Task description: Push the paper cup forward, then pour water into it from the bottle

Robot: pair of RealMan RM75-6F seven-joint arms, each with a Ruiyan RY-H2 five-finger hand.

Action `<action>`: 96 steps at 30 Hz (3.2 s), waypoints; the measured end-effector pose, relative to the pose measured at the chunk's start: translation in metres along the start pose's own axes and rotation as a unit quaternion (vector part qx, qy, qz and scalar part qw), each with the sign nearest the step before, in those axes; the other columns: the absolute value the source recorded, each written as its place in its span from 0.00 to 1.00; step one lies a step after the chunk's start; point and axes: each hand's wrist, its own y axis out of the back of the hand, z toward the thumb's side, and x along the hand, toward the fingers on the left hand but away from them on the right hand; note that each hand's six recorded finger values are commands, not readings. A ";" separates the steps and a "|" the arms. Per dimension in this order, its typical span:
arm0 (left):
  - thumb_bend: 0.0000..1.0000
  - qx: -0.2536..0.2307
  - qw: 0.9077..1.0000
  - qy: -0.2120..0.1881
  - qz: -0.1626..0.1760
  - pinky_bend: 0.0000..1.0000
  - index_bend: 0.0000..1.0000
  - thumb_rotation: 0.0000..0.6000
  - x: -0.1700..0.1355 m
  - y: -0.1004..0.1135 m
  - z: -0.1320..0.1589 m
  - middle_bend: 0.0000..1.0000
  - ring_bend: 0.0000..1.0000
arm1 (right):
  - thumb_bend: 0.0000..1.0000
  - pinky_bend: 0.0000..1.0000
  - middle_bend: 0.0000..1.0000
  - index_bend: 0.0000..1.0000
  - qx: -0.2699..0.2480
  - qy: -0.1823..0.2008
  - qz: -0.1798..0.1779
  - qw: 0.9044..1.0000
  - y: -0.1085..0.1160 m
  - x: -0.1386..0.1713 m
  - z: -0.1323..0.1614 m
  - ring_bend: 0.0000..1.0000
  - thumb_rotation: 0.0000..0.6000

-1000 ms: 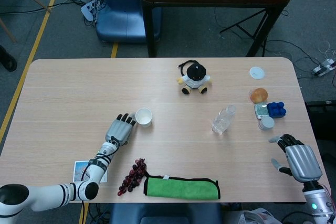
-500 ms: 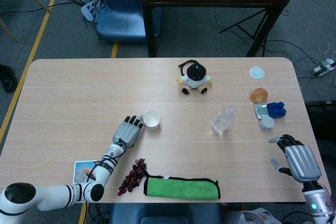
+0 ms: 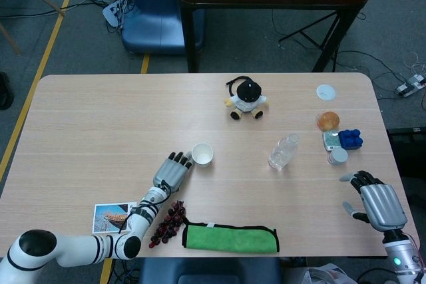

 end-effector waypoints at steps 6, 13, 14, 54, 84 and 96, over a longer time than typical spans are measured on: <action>0.60 0.003 1.000 -0.006 0.002 0.08 0.06 1.00 0.001 0.002 0.009 0.00 0.00 | 0.25 0.46 0.33 0.34 0.003 0.001 0.001 1.000 0.000 0.000 0.000 0.23 1.00; 0.60 0.006 1.000 -0.018 0.004 0.08 0.05 1.00 0.001 0.003 0.023 0.00 0.00 | 0.25 0.46 0.33 0.34 0.002 0.002 0.000 1.000 0.000 0.001 0.000 0.23 1.00; 0.60 0.006 1.000 -0.019 0.004 0.08 0.05 1.00 0.001 0.004 0.025 0.00 0.00 | 0.25 0.46 0.33 0.34 0.002 0.002 0.000 1.000 0.000 0.001 0.000 0.23 1.00; 0.59 0.046 0.989 0.126 0.056 0.08 0.06 1.00 -0.147 0.019 -0.135 0.00 0.00 | 0.16 0.33 0.26 0.34 -0.002 0.004 -0.018 1.000 -0.017 -0.013 0.003 0.18 1.00; 0.38 -0.055 0.969 0.227 0.080 0.08 0.07 1.00 -0.279 -0.045 -0.221 0.00 0.00 | 0.04 0.31 0.21 0.27 -0.133 0.015 -0.080 0.988 -0.033 -0.082 0.020 0.16 1.00; 0.38 -0.072 0.970 0.219 0.077 0.08 0.07 1.00 -0.286 -0.053 -0.224 0.00 0.00 | 0.03 0.31 0.20 0.24 -0.165 -0.009 -0.090 0.982 -0.047 -0.117 0.013 0.15 1.00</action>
